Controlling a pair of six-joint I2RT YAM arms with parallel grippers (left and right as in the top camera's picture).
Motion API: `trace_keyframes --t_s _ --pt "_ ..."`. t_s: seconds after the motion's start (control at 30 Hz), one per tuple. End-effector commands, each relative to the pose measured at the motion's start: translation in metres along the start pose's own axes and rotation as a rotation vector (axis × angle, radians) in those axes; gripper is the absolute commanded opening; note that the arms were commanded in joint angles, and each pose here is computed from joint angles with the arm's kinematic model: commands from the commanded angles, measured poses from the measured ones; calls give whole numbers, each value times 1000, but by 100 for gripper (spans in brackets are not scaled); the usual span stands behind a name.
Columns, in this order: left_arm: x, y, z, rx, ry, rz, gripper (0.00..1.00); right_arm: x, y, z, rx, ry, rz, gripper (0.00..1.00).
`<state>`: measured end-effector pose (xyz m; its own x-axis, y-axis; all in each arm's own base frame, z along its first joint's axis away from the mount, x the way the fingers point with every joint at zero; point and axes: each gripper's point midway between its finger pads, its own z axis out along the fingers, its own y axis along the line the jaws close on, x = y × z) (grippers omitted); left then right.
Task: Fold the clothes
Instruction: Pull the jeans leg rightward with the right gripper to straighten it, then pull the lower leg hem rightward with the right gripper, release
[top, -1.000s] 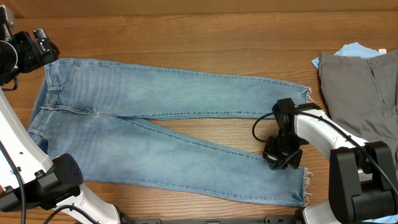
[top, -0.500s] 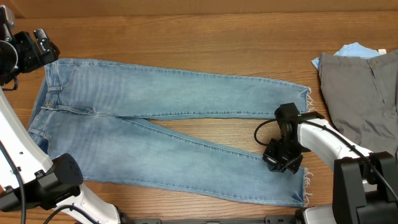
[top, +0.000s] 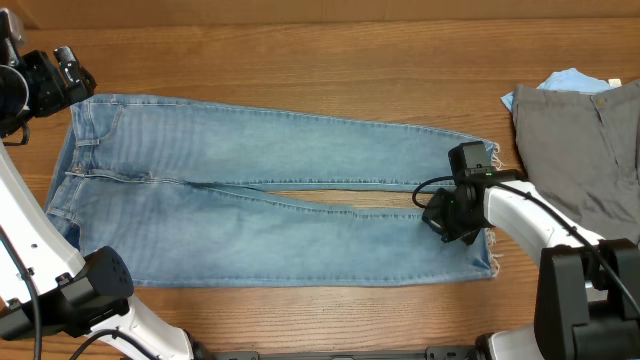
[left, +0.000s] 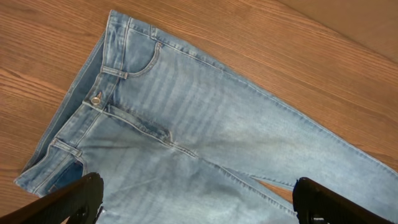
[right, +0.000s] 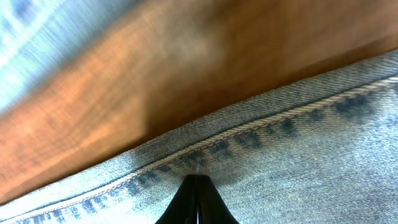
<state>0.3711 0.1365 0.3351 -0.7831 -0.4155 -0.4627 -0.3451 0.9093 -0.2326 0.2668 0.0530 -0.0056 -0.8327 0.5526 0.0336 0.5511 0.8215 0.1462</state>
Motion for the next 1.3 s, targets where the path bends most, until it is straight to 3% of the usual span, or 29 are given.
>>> trace_keyframes --t_s 0.0,0.27,0.47,0.6,0.73,0.87,0.9,1.0,1.03,1.1,1.17,1.27 --pt "0 0 1 0 2 -8 100 -34 -46 15 199 -103 50 4" --pt "0 0 1 0 2 -8 100 -93 -65 -9 148 -197 67 4" --pt "0 0 1 0 2 -8 100 -116 -28 -19 -18 -254 -26 4" --pt "0 0 1 0 2 -8 100 -136 3 -63 -96 -256 -69 4" --pt "0 0 1 0 2 -8 100 -138 28 -105 -152 -230 -113 4" --pt "0 0 1 0 2 -8 100 -132 46 -116 -152 -234 -219 4" --pt "0 0 1 0 2 -8 100 -128 48 -114 -147 -224 -246 7" --pt "0 0 1 0 2 -8 100 -129 51 -114 -134 -243 -262 42" --pt "0 0 1 0 2 -8 100 -133 54 -116 -141 -258 -263 49" --pt "0 0 1 0 2 -8 100 -138 57 -119 -152 -282 -268 79" --pt "0 0 1 0 2 -8 100 -140 56 -121 -150 -289 -265 99" --pt "-1 0 1 0 0 -8 100 -144 42 -123 -120 -283 -231 100"
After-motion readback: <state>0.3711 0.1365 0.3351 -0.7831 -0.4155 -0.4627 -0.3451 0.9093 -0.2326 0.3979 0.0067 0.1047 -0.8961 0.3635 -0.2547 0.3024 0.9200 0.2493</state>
